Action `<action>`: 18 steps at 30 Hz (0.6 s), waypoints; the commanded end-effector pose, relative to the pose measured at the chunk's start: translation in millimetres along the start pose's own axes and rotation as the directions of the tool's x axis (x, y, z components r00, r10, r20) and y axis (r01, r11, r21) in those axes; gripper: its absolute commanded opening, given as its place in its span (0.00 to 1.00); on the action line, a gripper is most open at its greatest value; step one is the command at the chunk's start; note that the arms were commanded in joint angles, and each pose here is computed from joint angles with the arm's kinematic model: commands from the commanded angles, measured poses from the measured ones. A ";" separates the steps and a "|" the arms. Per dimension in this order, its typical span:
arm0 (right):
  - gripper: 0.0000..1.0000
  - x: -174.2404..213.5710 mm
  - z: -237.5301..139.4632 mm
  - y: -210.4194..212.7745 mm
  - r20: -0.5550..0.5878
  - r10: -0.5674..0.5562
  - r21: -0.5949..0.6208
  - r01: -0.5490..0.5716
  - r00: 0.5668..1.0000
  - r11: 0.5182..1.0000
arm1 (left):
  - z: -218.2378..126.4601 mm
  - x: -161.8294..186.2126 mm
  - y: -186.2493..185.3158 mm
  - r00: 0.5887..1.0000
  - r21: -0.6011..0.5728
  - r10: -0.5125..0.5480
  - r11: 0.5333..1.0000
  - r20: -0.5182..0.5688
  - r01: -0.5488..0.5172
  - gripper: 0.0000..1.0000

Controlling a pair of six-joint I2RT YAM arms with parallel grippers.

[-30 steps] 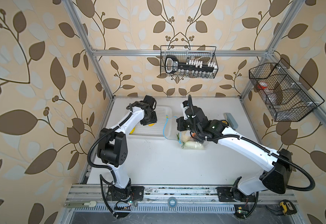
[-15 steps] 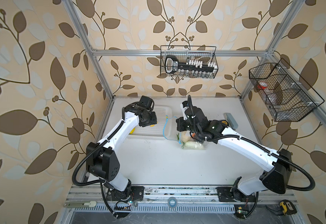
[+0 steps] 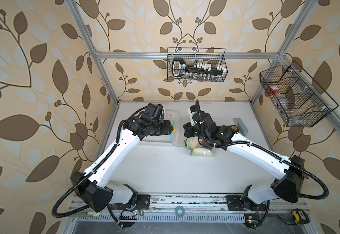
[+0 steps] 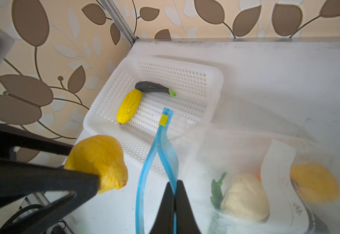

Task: Place the food in the zip-top bag and seal the zipper
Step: 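Lift the lemon with the left gripper and carry it to the bag mouth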

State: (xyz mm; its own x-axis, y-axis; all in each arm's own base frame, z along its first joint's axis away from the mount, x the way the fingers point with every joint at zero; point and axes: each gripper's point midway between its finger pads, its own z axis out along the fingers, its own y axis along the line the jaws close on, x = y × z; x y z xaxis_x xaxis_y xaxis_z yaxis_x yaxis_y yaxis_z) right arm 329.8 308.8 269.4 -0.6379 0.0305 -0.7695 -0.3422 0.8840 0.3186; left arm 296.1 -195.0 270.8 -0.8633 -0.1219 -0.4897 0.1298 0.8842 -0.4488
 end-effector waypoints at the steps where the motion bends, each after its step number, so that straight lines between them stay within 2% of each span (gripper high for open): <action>1: 0.00 -8.1 -2.9 6.2 0.024 0.006 -0.003 -0.006 1.000 1.000 | 0.1 11.0 -13.6 0.999 0.066 0.015 0.998 -0.028 -0.013 0.46; 10: 0.00 -8.1 -4.3 8.1 0.026 0.007 -0.005 -0.007 1.000 1.000 | 18.6 37.1 -27.5 0.993 0.110 0.066 0.992 -0.103 -0.054 0.45; 18: 0.00 -8.4 -4.9 10.4 0.030 0.008 -0.009 -0.008 1.000 1.000 | 32.7 49.8 -29.7 0.985 0.101 0.093 0.992 -0.144 -0.079 0.45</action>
State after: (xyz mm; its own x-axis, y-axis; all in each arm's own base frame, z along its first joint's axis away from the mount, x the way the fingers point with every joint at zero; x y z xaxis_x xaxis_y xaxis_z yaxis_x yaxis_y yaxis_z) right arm 326.9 311.7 269.4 -0.6382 0.0301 -0.7693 -0.3441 0.8827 0.3200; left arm 266.5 -235.3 242.1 -0.9066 0.0036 -0.4220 0.2273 0.8467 -0.4811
